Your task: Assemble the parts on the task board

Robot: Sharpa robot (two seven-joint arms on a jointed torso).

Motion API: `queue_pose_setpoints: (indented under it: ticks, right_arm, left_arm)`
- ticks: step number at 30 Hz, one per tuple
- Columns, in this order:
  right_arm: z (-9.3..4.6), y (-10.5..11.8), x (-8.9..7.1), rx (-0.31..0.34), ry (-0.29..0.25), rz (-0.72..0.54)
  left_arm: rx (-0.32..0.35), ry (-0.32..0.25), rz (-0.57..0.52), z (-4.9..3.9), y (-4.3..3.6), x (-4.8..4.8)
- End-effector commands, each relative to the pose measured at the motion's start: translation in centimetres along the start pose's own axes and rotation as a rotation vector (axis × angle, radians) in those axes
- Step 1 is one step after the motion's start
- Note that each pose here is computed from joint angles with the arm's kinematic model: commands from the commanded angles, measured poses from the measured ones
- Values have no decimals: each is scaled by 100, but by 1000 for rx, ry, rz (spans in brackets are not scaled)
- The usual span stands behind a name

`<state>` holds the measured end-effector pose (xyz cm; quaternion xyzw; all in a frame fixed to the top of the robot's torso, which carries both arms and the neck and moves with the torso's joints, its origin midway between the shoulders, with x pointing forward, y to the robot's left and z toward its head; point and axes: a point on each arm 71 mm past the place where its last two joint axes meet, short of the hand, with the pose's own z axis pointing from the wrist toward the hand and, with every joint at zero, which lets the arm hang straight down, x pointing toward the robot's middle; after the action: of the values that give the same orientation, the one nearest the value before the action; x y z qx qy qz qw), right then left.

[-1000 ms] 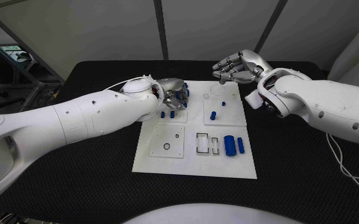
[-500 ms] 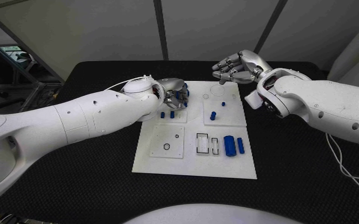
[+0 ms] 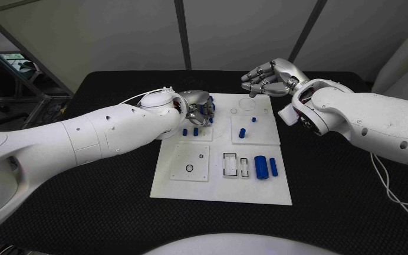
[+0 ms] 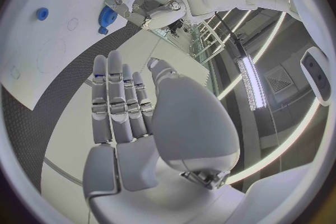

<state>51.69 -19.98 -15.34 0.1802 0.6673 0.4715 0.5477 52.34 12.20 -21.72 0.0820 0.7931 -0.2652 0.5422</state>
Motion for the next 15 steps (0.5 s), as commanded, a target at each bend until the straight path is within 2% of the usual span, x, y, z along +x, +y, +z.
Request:
queue_pose_setpoints:
  ticks: [1, 15]
  right_arm:
    - [5, 15, 2, -7, 5, -1]
    - [10, 17, 9, -6, 7, 0]
  left_arm:
    - [-11, 22, -7, 2, 5, 45]
    - [2, 18, -18, 6, -25, 46]
